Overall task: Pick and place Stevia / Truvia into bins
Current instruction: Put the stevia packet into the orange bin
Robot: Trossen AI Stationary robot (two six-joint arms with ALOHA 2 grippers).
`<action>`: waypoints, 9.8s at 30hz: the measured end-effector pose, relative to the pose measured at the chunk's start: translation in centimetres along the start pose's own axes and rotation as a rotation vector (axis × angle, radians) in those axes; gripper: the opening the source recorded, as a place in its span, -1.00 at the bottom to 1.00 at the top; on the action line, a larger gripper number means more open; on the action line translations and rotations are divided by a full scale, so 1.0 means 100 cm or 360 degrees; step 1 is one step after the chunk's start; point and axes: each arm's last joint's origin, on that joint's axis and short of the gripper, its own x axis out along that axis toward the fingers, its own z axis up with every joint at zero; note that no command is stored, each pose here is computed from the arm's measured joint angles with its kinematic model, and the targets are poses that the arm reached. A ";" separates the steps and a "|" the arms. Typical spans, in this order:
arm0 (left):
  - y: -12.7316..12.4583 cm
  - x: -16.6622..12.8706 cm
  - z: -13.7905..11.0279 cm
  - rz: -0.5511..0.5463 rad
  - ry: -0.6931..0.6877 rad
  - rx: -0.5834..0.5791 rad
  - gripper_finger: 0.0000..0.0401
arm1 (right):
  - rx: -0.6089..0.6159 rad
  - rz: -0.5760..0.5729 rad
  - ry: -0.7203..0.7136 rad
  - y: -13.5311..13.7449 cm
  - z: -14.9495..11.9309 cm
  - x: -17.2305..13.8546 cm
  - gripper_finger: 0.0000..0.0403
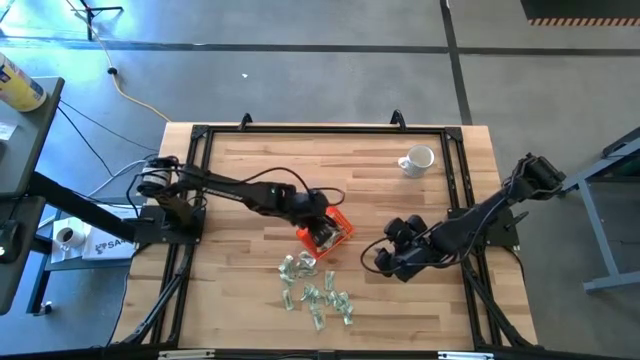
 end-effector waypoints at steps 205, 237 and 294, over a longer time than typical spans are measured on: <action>0.071 -0.005 -0.094 0.0688 0.0699 -0.0030 -0.44 | 0.0009 0.0021 0.0121 -0.039 0.079 0.047 0.58; 0.000 -0.026 0.009 0.0122 -0.0068 0.0036 -0.87 | -0.0093 0.0074 0.0162 -0.032 0.071 0.043 0.58; 0.059 0.010 -0.096 0.0639 0.0779 0.0053 -0.55 | -0.0270 0.0025 0.0234 -0.035 0.065 0.041 0.58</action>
